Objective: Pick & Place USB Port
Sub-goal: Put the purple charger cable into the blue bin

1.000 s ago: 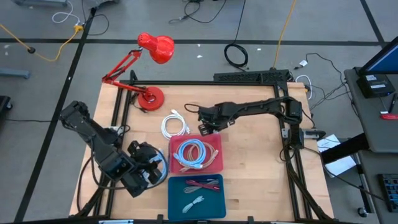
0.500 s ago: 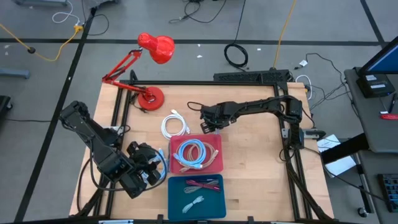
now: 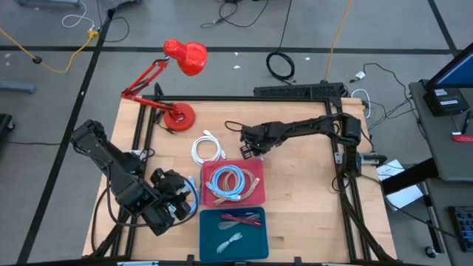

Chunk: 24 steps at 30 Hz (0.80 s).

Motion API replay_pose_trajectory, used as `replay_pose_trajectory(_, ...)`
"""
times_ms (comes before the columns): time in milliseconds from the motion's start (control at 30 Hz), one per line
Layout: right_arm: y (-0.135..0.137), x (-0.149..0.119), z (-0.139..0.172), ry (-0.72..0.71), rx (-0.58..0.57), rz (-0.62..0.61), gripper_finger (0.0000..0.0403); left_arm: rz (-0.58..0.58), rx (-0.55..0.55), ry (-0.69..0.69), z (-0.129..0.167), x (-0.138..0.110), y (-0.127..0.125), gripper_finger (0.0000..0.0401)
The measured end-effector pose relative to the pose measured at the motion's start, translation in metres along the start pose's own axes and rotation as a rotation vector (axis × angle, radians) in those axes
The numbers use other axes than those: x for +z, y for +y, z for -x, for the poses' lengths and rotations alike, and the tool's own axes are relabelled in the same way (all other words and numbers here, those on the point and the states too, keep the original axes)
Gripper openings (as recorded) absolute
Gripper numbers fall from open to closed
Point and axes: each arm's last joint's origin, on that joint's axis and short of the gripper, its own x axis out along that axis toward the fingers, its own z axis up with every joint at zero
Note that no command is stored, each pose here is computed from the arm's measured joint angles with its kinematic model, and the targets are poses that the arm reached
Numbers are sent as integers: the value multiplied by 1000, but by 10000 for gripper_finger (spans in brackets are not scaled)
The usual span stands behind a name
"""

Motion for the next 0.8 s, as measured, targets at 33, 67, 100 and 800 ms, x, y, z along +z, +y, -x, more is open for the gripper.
replay_pose_trajectory(33, 2, 1, 1, -12, 21, 5, 18, 0, 0, 0, 0, 0, 0, 152)
replay_pose_trajectory(67, 3, 1, 2, -18, 32, 7, 19, 0, 0, 0, 0, 0, 0, 152)
replay_pose_trajectory(100, 3, 1, 4, -18, 38, 8, 20, 1, 0, 0, 0, 0, 0, 152)
replay_pose_trajectory(800, 43, -61, 144, -177, 608, 539, 13, 44, 18, 22, -5, 6, 1, 152)
